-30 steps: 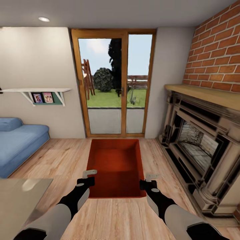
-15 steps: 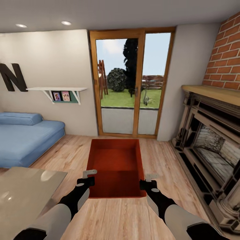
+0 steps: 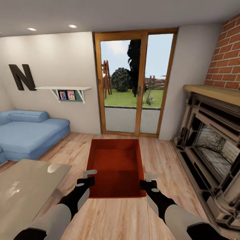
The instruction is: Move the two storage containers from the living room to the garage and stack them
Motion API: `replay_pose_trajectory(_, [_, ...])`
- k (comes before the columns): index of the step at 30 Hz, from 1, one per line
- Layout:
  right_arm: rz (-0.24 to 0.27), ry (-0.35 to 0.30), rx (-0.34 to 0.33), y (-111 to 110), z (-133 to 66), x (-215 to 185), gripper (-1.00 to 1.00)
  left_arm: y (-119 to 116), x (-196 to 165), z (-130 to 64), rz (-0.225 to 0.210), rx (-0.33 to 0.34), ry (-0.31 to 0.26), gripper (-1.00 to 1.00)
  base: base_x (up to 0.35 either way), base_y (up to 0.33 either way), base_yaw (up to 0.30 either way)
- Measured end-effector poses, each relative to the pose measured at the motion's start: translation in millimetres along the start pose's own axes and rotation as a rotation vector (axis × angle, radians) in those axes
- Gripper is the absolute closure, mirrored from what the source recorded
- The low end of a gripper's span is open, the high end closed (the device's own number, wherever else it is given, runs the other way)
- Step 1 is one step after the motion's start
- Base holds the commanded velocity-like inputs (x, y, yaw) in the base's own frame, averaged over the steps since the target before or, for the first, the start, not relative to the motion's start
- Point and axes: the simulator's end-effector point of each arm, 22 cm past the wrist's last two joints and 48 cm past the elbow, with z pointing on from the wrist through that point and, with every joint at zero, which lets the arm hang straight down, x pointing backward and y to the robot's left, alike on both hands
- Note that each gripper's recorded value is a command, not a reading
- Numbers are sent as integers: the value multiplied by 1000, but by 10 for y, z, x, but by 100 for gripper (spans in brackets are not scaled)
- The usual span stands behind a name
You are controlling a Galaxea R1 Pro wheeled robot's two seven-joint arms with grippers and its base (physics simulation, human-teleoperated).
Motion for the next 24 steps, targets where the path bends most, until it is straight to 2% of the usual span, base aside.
replay_pose_trajectory(6, [0,0,0,1,-1,-2,100,1,-1,-1,0,0,0,100,-298,-135,83])
replay_pose_trajectory(24, [0,-2,0,2,-6,-13,100,3,-11,-6,-1,0,-2,100,-298,-149,262])
